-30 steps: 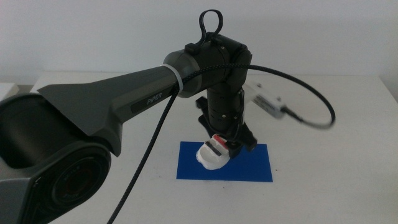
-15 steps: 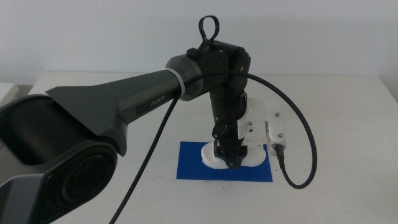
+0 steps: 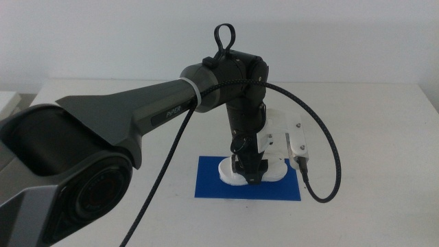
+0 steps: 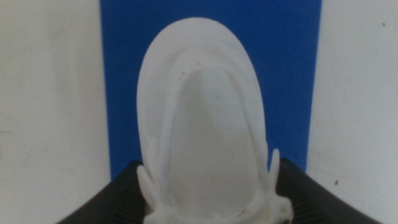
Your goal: Use one arm to grab the shoe from the table and place it on the mat.
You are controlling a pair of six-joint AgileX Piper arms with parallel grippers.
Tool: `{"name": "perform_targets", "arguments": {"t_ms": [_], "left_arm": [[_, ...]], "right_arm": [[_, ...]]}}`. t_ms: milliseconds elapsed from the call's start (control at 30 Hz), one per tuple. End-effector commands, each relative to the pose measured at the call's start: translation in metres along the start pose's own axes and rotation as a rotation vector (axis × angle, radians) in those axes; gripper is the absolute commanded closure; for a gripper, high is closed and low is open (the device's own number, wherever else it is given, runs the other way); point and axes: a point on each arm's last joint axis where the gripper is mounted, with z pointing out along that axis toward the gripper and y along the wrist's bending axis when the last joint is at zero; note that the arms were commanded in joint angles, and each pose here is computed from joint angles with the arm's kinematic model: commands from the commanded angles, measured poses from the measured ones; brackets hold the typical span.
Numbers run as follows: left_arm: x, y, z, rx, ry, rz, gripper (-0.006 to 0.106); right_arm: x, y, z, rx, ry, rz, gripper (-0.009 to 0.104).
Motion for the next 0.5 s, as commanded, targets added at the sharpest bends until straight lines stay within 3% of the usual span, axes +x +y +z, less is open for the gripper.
{"name": "perform_targets", "arguments": {"t_ms": [0,200,233,400,467], "left_arm": [[0.0005,-0.0009,0.002,0.02,0.008,0.018,0.082],[0.0011,-0.0006,0.0064,0.027,0.013,0.017,0.051],[0.0011,-0.0006,0.0064,0.027,0.013,0.017,0.039],[0.0043,-0.0004,0.0051,0.029,0.04,0.007,0.009],[0.0054,0.0002,0.0005,0.03,0.038,0.001,0.007]], "right_arm": [[0.0,-0.0002,-0.0001,0.002,-0.009,-0.012,0.016],[0.0,-0.0002,-0.0001,0.002,-0.009,-0.012,0.016],[0.0,-0.0002,-0.0001,0.002,-0.009,-0.012,0.016],[0.0,-0.0002,-0.0001,0.002,-0.009,-0.012,0.016],[0.0,-0.0002,-0.0001,0.002,-0.009,-0.012,0.016]]}}
